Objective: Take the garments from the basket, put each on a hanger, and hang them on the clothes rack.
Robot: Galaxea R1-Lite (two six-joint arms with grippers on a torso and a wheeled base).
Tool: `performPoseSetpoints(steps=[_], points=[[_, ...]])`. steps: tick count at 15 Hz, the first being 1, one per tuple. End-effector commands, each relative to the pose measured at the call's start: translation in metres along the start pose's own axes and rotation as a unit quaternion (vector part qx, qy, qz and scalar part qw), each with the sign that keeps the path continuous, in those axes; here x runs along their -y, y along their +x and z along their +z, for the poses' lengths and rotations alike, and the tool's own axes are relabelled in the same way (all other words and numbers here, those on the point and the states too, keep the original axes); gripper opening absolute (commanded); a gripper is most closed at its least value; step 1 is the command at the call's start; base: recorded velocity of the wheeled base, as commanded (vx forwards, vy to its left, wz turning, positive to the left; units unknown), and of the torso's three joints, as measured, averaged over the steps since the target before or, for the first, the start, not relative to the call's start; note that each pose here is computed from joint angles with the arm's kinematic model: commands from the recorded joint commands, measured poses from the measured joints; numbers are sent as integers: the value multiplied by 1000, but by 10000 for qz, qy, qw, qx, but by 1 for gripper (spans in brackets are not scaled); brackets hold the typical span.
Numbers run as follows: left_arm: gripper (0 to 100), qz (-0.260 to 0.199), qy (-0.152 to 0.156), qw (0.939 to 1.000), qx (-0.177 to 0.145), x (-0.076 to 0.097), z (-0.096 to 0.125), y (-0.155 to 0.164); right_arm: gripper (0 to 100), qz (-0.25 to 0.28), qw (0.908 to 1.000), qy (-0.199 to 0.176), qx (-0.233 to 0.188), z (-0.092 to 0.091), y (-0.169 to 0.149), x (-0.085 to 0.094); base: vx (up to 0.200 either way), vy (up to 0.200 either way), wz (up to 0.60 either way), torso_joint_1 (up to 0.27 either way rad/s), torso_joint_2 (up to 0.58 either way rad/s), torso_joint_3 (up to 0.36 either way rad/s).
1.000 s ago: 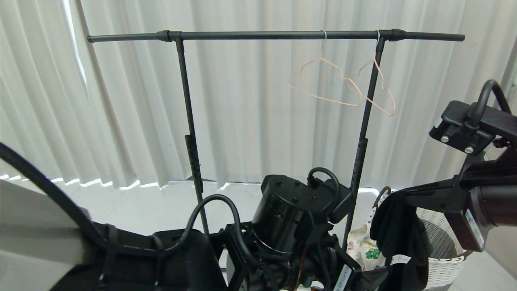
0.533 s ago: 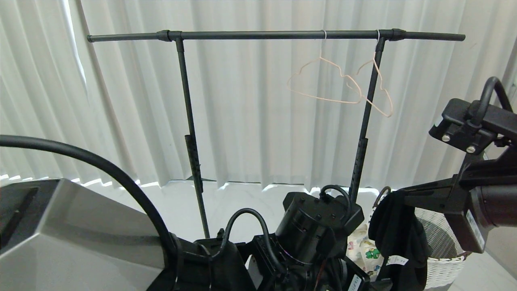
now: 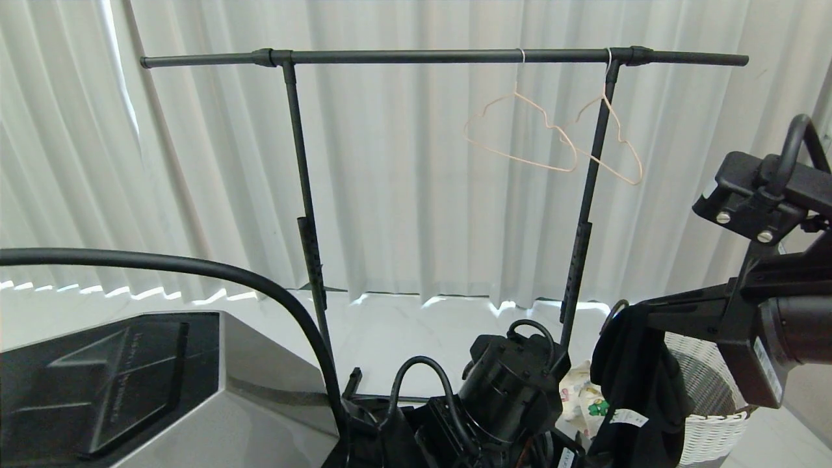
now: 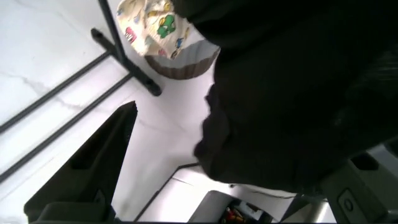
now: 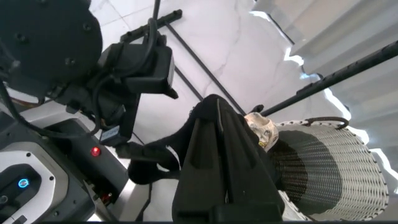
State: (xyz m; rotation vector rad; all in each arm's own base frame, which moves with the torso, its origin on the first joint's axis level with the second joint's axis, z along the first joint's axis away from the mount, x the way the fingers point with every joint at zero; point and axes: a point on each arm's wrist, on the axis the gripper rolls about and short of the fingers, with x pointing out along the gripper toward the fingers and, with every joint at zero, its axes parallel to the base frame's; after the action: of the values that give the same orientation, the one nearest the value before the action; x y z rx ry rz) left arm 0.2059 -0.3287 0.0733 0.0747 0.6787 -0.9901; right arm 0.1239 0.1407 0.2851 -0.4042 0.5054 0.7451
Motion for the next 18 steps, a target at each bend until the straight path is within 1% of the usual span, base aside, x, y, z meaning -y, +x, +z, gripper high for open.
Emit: performPoseSetpoints(steps=[1,2,4,5,6,7,8,9,10,11,12,13,14,15,16,18], points=[[100,26,-25,10000,-42,-2,-2,0,0,3,10000,-2,16,0,0,0,0,0,0,0,0,0],[0,33,-23,10000,-64,-2,-4,0,0,4,10000,-3,8,0,0,0,0,0,0,0,0,0],[0,117,-12,9998,-132,-1,-9,-1,0,5,10000,-4,1,0,0,0,0,0,0,0,0,0],[0,160,4,9998,-116,2,-9,-2,0,5,10000,-4,1,0,0,0,0,0,0,0,0,0],[0,247,50,9997,-50,8,-9,-10,0,-12,10000,7,-18,-1,0,1,0,0,0,0,0,0],[0,262,40,9996,87,14,-4,-24,0,-43,10000,29,-24,-1,1,2,0,0,0,0,0,0],[0,141,-186,9990,371,22,7,-45,0,-81,9999,56,-25,-1,1,4,0,0,0,0,0,0],[0,-75,-626,9948,794,32,25,-74,0,-93,9999,64,-27,0,1,4,0,0,0,0,0,0],[0,-248,-862,9897,1118,37,37,-103,0,-92,9999,69,-28,0,2,4,0,0,0,0,0,0],[0,-292,-860,9874,1296,37,42,-128,0,-93,9999,77,-20,0,2,4,0,0,0,0,0,0],[0,-269,-865,9863,1378,35,45,-144,0,-92,9999,76,-28,0,3,4,0,0,0,0,0,0],[0,-83,-829,9885,1266,30,48,-176,0,-100,9999,92,102,3,5,5,0,0,0,0,0,0],[0,149,-626,9916,1124,24,47,-193,0,-113,9997,104,208,7,9,5,0,0,0,0,0,0],[0,329,-335,9916,1206,18,48,-209,0,-120,9994,105,315,11,14,4,0,0,0,0,0,0],[0,467,-100,9891,1394,13,53,-224,0,-132,9990,117,413,14,18,4,0,0,0,0,0,0],[0,779,190,9846,1556,5,61,-249,0,-133,9984,122,529,19,26,3,0,0,0,0,0,0]])
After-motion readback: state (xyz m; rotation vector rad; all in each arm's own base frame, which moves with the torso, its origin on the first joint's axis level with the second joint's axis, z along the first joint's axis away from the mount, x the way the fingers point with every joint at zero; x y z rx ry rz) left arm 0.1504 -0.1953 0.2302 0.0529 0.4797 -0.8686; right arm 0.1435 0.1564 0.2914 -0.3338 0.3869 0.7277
